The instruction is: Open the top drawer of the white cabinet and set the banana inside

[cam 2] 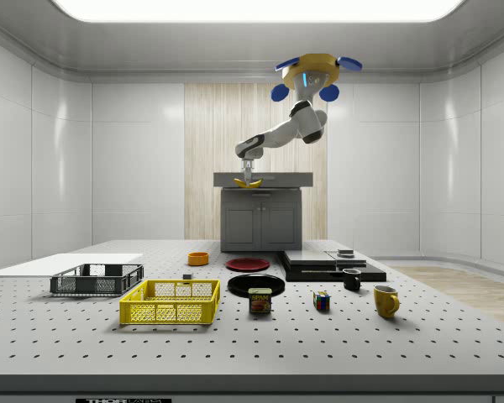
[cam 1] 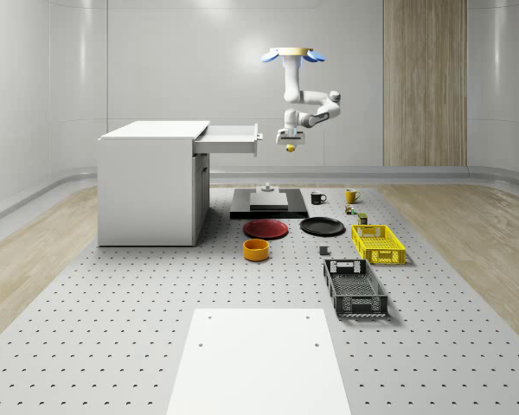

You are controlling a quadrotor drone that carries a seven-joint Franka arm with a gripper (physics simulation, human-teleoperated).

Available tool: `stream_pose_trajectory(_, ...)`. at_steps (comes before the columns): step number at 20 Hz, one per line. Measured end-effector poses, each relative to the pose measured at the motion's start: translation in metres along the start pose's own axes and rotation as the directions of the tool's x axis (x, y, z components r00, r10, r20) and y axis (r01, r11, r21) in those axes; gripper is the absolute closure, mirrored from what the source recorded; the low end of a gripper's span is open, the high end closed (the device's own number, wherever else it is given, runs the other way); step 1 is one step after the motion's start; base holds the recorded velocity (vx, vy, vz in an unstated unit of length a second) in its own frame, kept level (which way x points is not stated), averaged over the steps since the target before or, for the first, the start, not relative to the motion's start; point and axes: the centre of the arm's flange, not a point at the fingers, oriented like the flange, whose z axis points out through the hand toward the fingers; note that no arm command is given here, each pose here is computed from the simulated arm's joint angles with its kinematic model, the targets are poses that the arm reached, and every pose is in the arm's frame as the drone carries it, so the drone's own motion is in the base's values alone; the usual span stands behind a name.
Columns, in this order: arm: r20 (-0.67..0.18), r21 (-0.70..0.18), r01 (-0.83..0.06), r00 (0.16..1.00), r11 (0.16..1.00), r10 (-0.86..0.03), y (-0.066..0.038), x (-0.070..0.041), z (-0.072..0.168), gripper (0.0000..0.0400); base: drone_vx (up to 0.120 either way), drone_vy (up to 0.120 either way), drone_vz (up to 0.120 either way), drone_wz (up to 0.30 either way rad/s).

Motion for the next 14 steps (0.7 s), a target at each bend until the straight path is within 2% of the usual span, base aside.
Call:
stream_pose_trajectory(4, 0.000, 0.000, 0.000, 1.000, 1.000, 0.000, 0.0000, 0.0000, 0.0000, 0.0207, -0.120, -0.020, 0.120, 0.000)
stream_pose_trajectory(14, 0.000, 0.000, 0.000, 1.000, 1.000, 0.000, 0.0000, 0.0000, 0.0000, 0.0207, -0.120, -0.120, 0.120, 0.000)
